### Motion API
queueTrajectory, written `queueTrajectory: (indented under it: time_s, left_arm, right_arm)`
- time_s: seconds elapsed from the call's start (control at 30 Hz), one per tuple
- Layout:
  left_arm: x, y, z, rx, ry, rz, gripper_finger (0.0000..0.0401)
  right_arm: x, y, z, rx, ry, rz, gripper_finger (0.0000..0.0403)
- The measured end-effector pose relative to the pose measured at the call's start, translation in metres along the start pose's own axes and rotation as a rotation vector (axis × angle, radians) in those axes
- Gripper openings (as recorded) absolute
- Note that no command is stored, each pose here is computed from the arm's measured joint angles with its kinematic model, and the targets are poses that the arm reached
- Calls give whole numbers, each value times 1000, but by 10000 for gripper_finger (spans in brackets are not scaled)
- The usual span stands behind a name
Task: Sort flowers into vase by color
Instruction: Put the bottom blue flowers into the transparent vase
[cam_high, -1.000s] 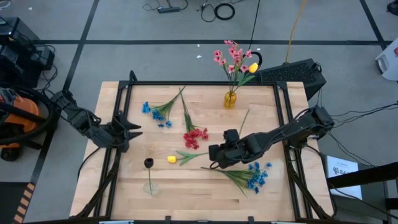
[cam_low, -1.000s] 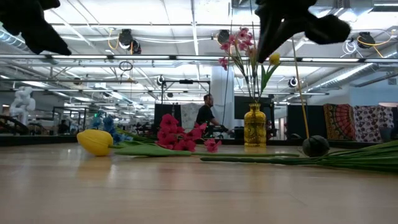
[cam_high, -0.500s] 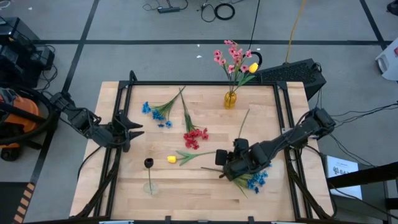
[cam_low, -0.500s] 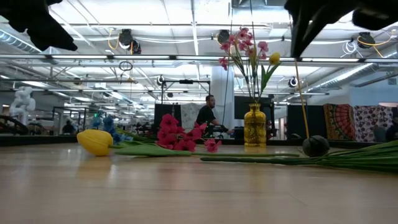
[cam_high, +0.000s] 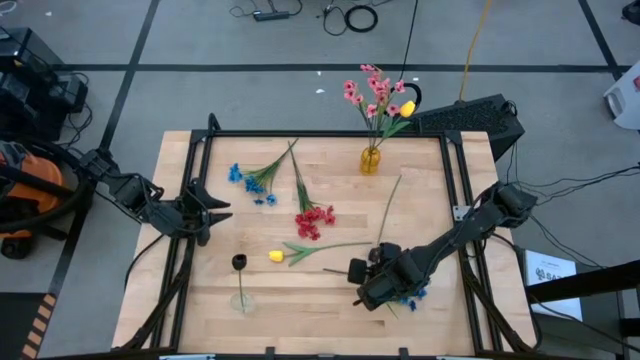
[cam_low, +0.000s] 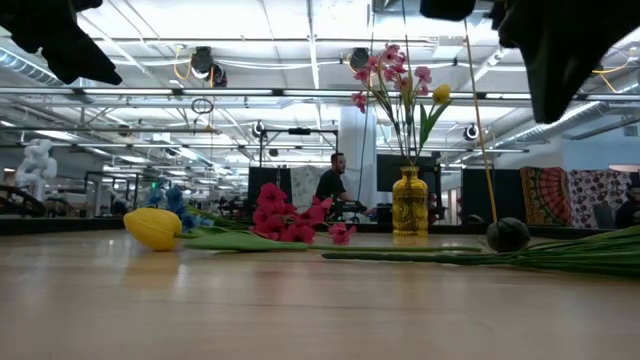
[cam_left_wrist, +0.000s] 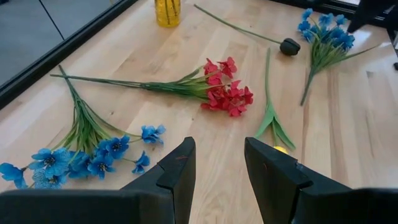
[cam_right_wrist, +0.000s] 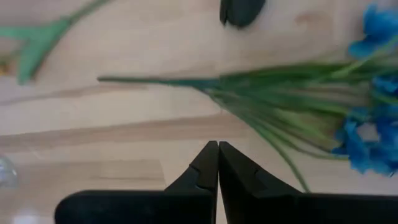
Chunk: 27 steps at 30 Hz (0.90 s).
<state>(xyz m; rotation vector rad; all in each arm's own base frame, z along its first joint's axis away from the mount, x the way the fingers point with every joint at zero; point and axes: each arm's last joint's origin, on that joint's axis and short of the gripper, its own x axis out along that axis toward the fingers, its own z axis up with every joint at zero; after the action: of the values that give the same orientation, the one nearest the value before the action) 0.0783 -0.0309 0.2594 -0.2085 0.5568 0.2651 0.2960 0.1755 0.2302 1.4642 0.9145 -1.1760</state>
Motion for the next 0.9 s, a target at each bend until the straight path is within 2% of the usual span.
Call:
queueTrajectory:
  time_s: [0.47,0.73,0.9]
  left_arm:
    - [0,-1,-1,9,29,-30,143]
    - [0,-1,-1,37,39,-42,143]
    - [0,-1,-2,39,42,-44,143]
  right_arm:
    - [31,8,-13,29,67,-42,10]
    - [45,12,-10,44,42,-62,70]
    - [47,14,-8,4,34,-63,109]
